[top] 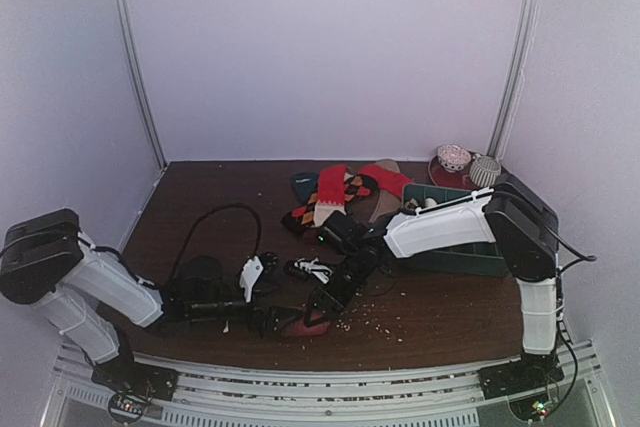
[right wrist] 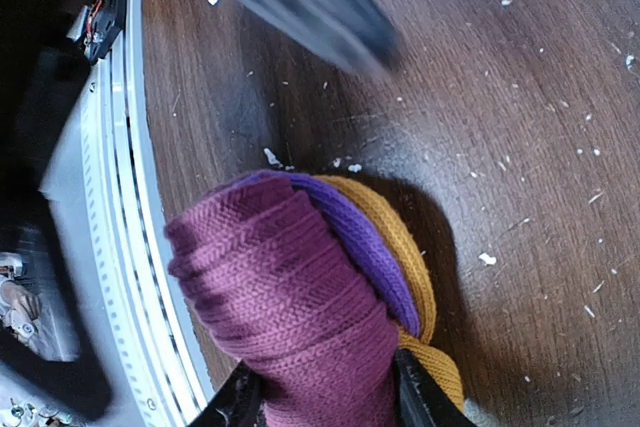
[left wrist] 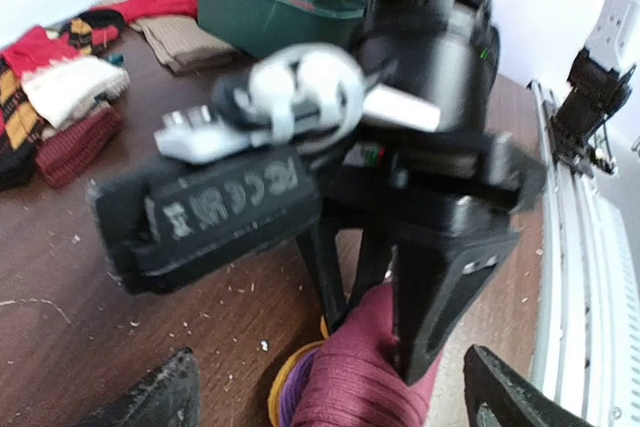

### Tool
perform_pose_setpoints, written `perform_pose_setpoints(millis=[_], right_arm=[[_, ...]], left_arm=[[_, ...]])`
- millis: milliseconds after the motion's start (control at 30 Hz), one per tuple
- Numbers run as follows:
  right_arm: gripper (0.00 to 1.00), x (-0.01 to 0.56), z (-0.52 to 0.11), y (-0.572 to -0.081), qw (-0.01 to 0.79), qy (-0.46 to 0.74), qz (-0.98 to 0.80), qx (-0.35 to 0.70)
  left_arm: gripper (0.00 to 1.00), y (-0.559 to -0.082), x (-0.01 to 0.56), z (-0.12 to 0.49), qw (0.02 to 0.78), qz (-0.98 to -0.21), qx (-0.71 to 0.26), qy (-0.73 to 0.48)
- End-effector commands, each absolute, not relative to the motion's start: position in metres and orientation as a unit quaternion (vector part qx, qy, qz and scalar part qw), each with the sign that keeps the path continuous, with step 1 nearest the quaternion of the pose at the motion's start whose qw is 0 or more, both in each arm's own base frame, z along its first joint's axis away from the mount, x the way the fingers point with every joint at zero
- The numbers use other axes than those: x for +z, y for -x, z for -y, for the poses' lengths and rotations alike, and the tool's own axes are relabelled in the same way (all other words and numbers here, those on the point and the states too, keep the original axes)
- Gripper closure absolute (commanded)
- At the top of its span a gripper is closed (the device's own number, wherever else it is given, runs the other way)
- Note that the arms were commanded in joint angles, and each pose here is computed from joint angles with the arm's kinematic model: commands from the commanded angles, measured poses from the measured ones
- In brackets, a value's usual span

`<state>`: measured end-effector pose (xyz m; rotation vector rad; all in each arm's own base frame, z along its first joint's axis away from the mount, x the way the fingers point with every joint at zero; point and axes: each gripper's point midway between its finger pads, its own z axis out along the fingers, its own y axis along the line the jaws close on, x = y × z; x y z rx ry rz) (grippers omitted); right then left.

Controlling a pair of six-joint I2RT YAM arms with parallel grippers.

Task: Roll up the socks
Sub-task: Roll a pair of socks at the center of the board.

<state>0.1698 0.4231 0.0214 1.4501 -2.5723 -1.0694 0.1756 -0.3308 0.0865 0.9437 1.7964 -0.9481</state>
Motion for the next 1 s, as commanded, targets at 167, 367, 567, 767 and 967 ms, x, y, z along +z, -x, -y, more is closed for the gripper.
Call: perform_pose_setpoints(millis=[167,367,567,767,967], right_arm=[[0.59,-0.08,-0.33,-0.14,0.124,-0.427,0.882,-0.158],[0.59,-0.082,-0.331,-0.141,0.123,-0.427,0.881,-0.16],[0.6,-0.076,-0.339,-0.147,0.109,-0.438,0.876,-0.168],[0.47,-0.026,-0.368,-0.177,0.017,-0.489,0.852,-0.185],[0.26,0.039,-0.399,-0.207,-0.099,-0.54,0.81,-0.205]], left_arm=[[0.37,-0.17,0.054,0.348,0.388,-0.723,-0.403,-0.406],[0.82,-0.163,0.043,0.343,0.37,-0.73,-0.408,-0.404],[1.0,-0.161,0.033,0.338,0.358,-0.741,-0.403,-0.4],[1.0,-0.154,0.018,0.329,0.337,-0.755,-0.4,-0.395],[1.0,-0.15,0.013,0.322,0.334,-0.76,-0.401,-0.388]])
